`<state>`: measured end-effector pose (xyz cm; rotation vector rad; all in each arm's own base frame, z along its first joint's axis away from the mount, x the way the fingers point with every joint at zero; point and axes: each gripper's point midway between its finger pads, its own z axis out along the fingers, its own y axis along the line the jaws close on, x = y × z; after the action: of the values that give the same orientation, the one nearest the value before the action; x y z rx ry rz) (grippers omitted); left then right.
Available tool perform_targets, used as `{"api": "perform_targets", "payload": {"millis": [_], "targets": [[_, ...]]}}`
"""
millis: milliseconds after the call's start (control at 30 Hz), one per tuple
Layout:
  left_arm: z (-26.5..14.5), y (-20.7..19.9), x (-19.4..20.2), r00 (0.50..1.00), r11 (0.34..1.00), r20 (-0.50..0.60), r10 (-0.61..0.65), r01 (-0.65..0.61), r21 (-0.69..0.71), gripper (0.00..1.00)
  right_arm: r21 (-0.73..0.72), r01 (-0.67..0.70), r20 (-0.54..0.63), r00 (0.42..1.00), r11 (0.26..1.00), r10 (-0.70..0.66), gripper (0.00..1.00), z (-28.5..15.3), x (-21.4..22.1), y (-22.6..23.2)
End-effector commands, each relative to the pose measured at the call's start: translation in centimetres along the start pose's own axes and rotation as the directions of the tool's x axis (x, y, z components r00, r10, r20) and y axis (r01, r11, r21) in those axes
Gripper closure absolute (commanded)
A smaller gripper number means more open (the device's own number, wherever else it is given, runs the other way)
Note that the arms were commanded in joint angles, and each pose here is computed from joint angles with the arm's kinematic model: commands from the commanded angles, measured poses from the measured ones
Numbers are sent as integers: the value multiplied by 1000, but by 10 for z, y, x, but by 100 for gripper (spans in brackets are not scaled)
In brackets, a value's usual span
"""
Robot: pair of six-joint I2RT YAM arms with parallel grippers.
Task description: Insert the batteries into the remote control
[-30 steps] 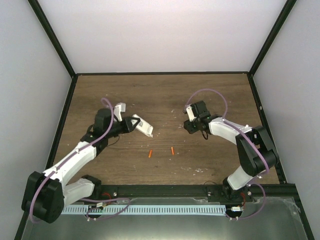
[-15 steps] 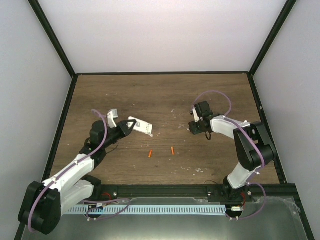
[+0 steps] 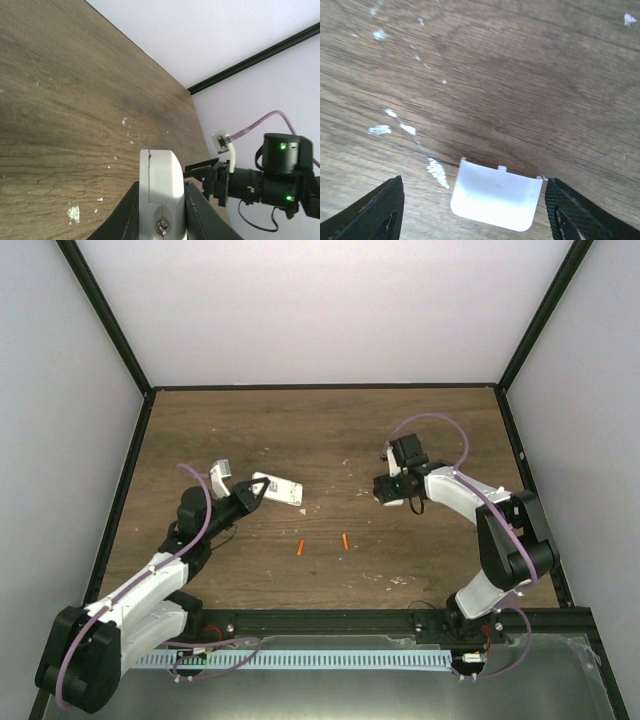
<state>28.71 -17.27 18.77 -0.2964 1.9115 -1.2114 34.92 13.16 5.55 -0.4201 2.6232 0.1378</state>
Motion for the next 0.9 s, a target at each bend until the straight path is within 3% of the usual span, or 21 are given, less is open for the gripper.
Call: {"api": "perform_targets", "payload": {"millis": [0,400,867], "targets": [[-3,3,-1,999,999,39,-22,21,24,100,-125,-89,19,996,988,92,35,-28,-20,35],[-24,35,-4,993,992,110,-30,43,-115,100,-362,-20,-113,993,932,-22,44,-46,-11,183],[-32,45,-3,993,980,112,-27,48,-191,100,-444,-42,-328,937,895,-119,49,-20,25,241]]}}
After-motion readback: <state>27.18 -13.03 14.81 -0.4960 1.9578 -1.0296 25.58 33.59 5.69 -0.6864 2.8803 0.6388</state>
